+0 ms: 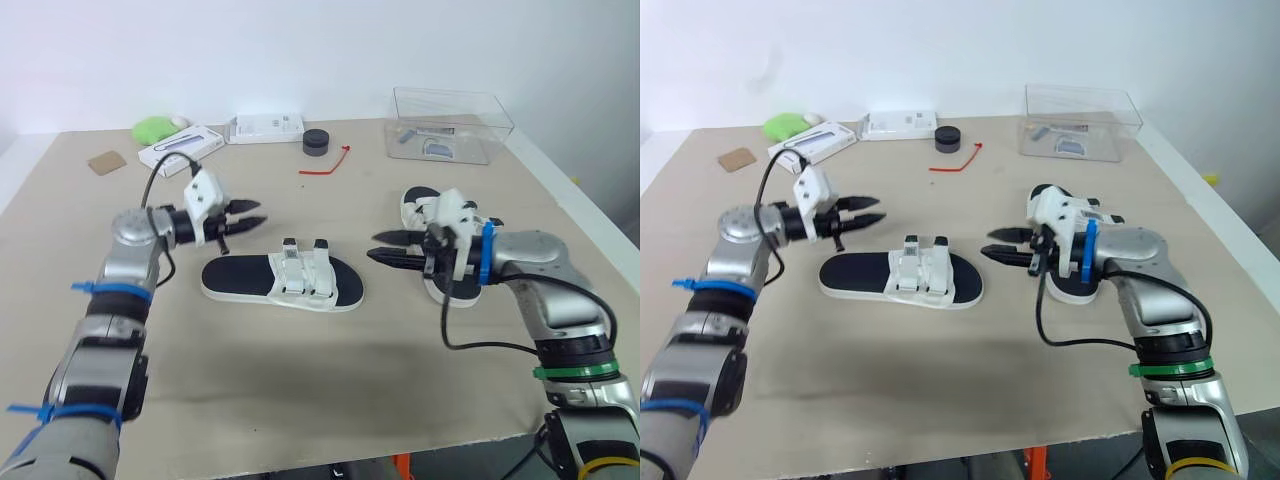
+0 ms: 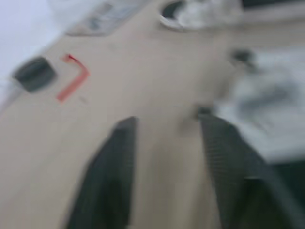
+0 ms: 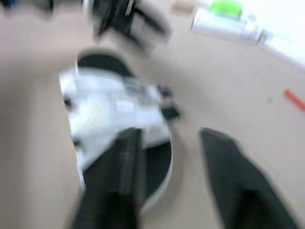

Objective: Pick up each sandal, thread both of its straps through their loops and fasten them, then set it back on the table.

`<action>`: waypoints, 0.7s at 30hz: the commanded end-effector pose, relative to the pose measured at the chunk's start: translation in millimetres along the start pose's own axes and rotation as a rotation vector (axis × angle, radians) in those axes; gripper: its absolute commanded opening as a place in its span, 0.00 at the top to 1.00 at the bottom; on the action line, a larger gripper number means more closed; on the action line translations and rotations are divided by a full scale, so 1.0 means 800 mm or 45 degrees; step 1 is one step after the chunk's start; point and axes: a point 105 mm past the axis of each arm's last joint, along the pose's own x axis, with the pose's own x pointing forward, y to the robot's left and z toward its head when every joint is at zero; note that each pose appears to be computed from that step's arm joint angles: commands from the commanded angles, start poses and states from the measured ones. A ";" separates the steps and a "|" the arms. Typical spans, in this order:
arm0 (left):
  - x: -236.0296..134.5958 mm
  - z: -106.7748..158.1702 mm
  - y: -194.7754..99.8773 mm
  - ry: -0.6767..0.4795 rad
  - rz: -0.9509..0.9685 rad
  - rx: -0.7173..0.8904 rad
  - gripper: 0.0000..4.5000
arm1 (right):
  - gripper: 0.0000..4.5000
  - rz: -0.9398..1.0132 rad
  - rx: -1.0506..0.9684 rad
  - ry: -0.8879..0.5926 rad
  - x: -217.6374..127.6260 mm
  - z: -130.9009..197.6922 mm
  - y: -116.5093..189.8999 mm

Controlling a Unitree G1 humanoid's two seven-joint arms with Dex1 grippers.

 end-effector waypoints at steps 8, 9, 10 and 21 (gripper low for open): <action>0.012 0.012 -0.033 0.007 -0.294 0.218 0.01 | 0.00 0.044 -0.014 -0.116 -0.014 0.019 0.011; 0.018 0.013 -0.034 0.001 -0.298 0.222 0.01 | 0.00 0.047 -0.029 -0.109 -0.014 0.018 0.011; 0.023 0.014 -0.036 -0.006 -0.309 0.229 0.01 | 0.00 0.049 -0.040 -0.107 -0.014 0.018 0.012; 0.067 0.022 -0.053 -0.093 -0.363 0.165 0.01 | 0.00 0.128 -0.045 -0.089 -0.006 0.009 0.034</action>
